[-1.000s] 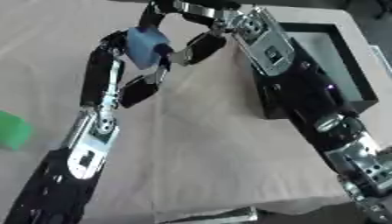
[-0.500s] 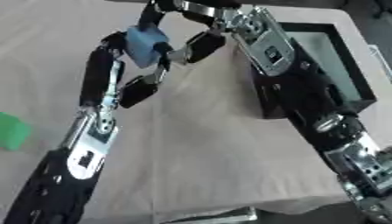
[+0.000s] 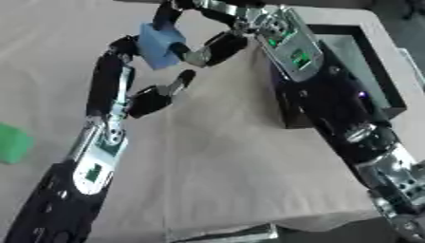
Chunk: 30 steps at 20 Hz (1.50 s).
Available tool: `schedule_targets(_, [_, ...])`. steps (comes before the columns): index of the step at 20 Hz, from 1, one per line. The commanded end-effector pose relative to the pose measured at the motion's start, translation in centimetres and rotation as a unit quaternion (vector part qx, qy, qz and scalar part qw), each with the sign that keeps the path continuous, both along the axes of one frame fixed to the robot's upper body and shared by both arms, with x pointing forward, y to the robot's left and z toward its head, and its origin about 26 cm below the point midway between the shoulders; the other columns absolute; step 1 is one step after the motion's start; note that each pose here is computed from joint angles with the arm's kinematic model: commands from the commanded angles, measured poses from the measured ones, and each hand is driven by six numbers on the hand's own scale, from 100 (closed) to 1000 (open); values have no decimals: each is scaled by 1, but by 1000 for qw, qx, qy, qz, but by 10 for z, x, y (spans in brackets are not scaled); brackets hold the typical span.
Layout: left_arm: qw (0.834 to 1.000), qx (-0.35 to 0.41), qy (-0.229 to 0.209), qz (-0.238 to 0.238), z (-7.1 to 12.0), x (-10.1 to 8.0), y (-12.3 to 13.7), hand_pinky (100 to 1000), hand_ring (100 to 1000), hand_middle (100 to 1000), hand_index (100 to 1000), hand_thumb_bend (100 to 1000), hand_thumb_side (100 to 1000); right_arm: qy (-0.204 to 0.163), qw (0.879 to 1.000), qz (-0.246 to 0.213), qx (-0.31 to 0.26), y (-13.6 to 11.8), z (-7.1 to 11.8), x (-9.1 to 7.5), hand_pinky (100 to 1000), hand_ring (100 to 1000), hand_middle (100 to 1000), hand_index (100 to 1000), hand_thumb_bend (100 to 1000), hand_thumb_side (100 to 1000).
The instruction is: Pick up the objects with one hand, pass them to the other hand, and then place them into the box on the other side of the table.
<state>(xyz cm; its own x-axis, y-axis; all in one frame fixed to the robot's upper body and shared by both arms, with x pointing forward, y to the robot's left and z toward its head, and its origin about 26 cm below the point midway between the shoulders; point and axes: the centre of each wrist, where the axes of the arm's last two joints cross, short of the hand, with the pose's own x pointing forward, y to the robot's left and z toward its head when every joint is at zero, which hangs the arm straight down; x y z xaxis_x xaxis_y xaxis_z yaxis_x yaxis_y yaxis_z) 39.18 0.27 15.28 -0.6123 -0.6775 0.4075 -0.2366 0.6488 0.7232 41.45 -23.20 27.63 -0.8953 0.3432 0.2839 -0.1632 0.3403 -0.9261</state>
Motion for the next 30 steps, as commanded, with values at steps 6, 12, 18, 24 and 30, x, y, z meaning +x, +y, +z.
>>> schedule_targets(6, [1000, -7, -6, 7, 6, 0, 0, 675, 662, 590, 801, 633, 661, -16, 1000, -18, 11, -15, 17, -5, 968, 719, 421, 481, 100, 100])
schedule_targets(12, [1000, -14, 1, 24, 1, 3, 7, 673, 660, 588, 795, 631, 658, -12, 999, -44, 29, -32, 18, -6, 967, 718, 421, 486, 100, 100])
schedule_targets(18, [999, -21, -8, 38, 3, 4, 16, 673, 659, 591, 793, 632, 630, -15, 996, -79, 48, -56, 22, -10, 960, 717, 420, 491, 120, 100])
schedule_targets(24, [999, -13, -17, 49, 5, 7, 25, 673, 662, 612, 799, 641, 597, -13, 990, -127, 63, -86, 19, -15, 958, 717, 420, 491, 134, 100])
schedule_targets(30, [998, -5, -21, 54, 3, 9, 31, 675, 667, 623, 794, 648, 596, -23, 979, -187, 76, -117, 11, -18, 945, 715, 417, 490, 206, 100])
